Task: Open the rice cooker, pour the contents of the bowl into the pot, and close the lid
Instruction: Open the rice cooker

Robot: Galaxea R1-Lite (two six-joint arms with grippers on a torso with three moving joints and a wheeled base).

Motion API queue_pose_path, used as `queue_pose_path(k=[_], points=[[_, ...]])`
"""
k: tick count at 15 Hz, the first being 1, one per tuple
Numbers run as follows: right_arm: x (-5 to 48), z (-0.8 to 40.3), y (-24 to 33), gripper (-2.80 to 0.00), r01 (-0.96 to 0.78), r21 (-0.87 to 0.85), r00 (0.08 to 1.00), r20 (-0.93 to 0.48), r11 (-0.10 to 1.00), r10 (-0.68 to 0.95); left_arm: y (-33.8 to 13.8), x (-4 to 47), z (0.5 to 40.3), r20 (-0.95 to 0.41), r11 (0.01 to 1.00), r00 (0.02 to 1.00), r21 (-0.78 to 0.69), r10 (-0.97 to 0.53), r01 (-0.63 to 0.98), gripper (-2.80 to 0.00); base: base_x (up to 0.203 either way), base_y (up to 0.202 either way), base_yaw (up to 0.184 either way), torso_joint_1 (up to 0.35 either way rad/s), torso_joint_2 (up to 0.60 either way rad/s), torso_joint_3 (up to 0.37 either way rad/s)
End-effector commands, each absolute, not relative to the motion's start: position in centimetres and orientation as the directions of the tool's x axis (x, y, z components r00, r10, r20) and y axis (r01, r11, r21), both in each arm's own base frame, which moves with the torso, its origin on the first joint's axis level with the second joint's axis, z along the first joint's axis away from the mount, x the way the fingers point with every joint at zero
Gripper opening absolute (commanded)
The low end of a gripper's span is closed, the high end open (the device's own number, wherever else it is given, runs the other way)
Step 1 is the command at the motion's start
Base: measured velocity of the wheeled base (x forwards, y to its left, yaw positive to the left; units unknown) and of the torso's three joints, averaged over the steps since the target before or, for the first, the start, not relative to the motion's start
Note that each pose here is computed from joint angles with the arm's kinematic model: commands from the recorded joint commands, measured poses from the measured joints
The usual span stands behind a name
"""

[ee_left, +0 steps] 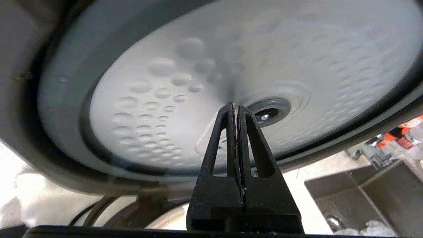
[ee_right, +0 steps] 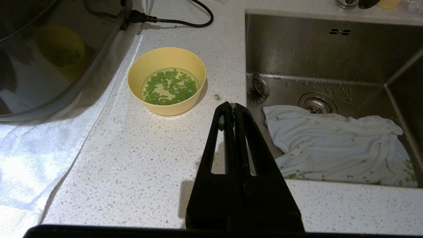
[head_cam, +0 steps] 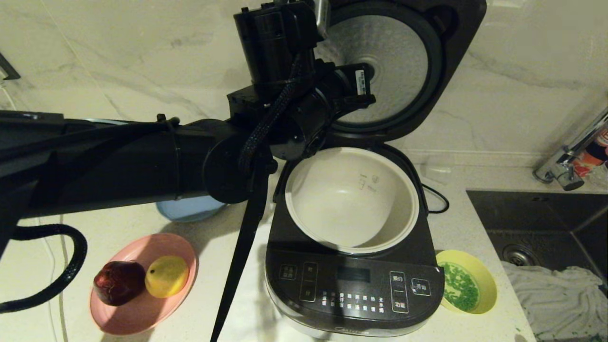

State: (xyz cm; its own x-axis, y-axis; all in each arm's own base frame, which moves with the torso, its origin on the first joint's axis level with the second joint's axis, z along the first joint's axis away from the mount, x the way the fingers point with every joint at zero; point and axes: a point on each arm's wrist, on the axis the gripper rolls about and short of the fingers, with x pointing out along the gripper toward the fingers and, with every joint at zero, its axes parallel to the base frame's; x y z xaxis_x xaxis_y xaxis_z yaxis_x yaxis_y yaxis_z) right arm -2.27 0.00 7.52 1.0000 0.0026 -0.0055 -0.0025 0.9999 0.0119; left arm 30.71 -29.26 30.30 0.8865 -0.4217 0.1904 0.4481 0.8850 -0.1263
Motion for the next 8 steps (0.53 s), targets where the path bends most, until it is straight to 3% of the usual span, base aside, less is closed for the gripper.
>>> queue_pose_path(k=[1,8], points=[[-2.3,7.5,0.0,-2.8,-0.003,0.012,1.0,-0.005,1.0,0.003,-27.9,29.2,31.2,0.185,0.887,0.89,-0.132,-0.417,0.443,-2.8,0.0,0.0,0.0,0.0,0.0,0.0],[-2.3,7.5,0.0,-2.8,-0.003,0.012,1.0,-0.006,1.0,0.003,-19.8,20.4,32.0,0.141,0.889,0.893,-0.113,-0.429,0.444,-2.8,0.0,0.0,0.0,0.0,0.0,0.0]])
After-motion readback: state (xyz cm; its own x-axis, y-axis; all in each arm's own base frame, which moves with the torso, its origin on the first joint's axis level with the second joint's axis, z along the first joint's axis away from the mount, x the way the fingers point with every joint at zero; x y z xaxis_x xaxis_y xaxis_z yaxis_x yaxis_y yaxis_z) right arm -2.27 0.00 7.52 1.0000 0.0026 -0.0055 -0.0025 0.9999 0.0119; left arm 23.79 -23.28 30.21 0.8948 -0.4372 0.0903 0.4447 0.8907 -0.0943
